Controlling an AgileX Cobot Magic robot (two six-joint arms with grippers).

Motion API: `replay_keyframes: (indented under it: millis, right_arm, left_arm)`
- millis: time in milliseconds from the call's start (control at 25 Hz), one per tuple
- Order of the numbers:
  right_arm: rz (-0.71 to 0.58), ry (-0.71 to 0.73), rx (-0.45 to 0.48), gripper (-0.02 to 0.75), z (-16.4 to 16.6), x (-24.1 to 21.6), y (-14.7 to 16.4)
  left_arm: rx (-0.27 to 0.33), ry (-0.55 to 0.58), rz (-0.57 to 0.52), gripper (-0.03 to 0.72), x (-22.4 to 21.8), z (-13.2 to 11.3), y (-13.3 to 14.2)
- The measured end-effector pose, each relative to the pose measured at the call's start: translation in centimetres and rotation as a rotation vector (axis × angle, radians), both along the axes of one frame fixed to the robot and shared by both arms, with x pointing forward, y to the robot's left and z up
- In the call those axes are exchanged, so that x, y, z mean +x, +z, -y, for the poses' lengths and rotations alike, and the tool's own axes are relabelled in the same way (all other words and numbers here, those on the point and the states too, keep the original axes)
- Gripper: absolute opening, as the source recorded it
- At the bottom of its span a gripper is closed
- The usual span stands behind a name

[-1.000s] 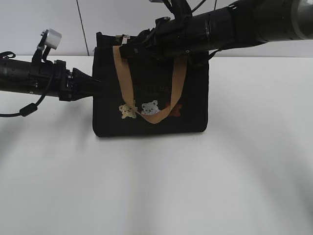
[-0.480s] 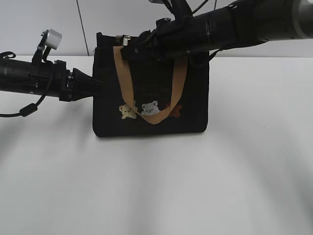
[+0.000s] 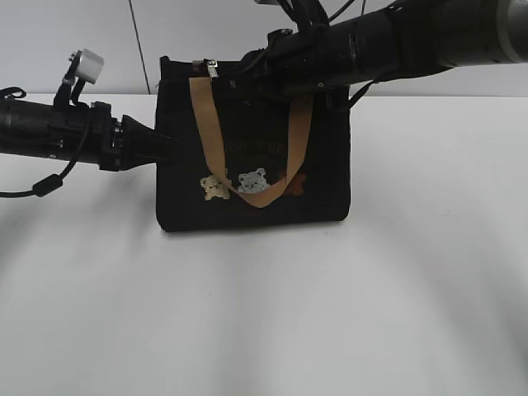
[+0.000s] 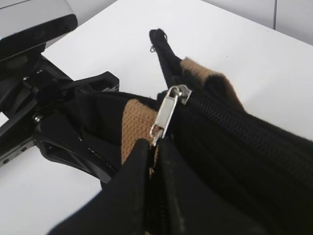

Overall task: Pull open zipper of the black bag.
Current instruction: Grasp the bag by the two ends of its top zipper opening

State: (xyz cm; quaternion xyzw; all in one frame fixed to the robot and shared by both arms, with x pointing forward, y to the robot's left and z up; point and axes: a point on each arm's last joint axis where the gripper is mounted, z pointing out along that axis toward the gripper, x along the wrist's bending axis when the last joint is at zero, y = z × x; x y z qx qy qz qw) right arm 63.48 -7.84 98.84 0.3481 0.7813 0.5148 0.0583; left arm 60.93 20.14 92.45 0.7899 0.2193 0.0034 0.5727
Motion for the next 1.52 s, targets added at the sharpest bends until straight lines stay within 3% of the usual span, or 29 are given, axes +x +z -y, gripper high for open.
replay_keyframes:
  millis: [760,1520]
  right_arm:
    - [-0.010,-0.012,-0.001,-0.015,0.1,0.0,0.1]
    - [0.050,-0.060,-0.160,-0.015,3.3,-1.9,6.2]
  left_arm:
    - [-0.002,0.001,-0.003,0.027,0.0,0.0,0.0]
    - [-0.006,-0.024,-0.004,0.026,-0.2,0.2,0.0]
